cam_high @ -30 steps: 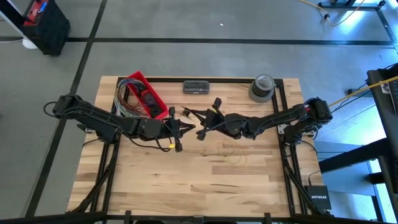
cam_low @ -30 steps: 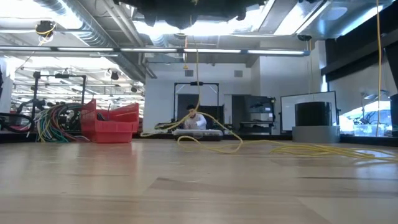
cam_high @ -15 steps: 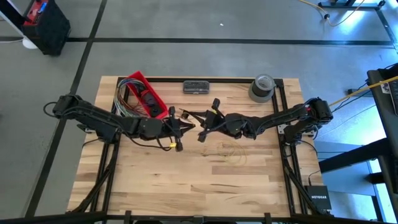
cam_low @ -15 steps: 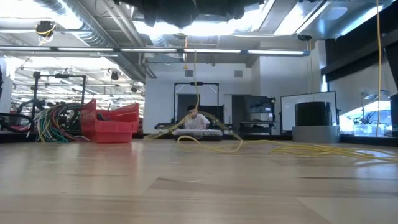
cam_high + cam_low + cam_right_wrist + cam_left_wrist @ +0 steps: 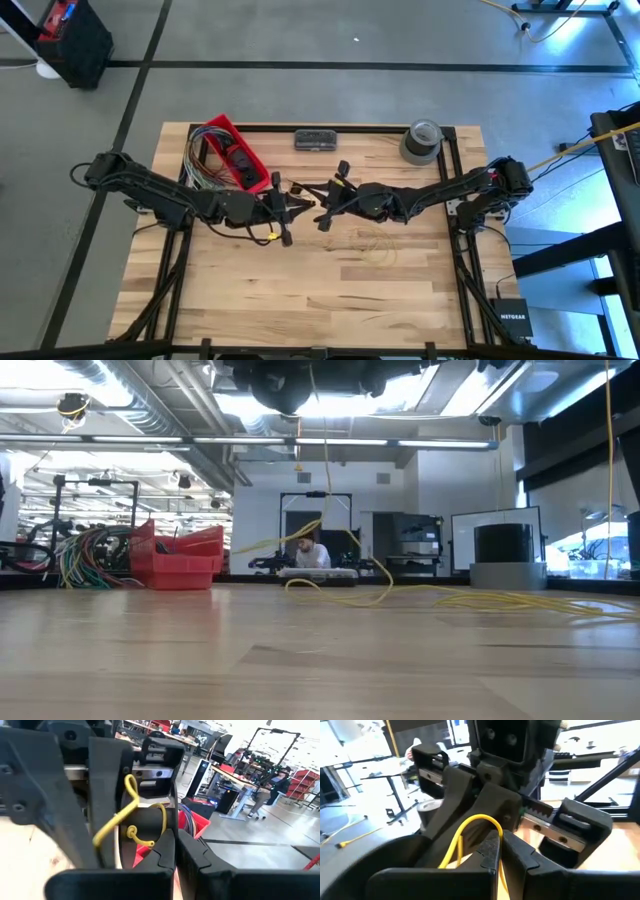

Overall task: Coil cords
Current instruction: Coil the yellow wire on the spool

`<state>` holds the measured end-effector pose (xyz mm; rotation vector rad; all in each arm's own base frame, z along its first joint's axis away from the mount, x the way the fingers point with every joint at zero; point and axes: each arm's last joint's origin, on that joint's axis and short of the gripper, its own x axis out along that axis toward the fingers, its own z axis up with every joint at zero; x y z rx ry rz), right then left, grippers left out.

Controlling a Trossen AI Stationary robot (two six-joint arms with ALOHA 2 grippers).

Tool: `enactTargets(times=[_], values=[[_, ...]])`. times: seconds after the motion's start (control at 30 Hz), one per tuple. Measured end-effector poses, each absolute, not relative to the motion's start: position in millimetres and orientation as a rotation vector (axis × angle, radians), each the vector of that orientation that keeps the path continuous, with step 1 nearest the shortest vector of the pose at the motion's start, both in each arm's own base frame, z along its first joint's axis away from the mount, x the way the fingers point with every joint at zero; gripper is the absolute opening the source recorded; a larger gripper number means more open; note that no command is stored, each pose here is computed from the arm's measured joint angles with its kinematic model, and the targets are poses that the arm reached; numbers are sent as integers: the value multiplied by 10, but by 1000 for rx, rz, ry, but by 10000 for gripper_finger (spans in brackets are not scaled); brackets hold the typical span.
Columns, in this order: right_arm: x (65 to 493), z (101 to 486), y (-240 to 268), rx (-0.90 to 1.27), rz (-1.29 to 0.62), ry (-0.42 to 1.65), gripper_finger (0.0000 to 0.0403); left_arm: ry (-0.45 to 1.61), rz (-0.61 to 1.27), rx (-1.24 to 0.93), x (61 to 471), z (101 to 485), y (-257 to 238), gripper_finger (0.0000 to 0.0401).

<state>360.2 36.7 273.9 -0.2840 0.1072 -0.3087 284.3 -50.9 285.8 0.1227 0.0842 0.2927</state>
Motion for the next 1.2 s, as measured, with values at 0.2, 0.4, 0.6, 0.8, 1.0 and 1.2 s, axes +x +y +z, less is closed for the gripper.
enactTargets(times=[0.2,0.4,0.6,0.8,1.0,1.2], values=[[3586,2752,362,-293,-304,113,5,132,362,160,2908,2747,-492,5],[3504,2923,395,-260,-298,50,5,197,395,181,3016,2571,-421,5],[3395,3038,532,-278,-316,35,5,238,410,201,3031,2520,-364,5],[3230,3149,696,-352,-339,63,5,276,386,294,3022,2507,-393,5],[3094,3231,806,-379,-328,72,5,315,369,354,3015,2487,-394,5],[3061,3325,791,-368,-328,12,5,323,369,368,3013,2481,-391,5]])
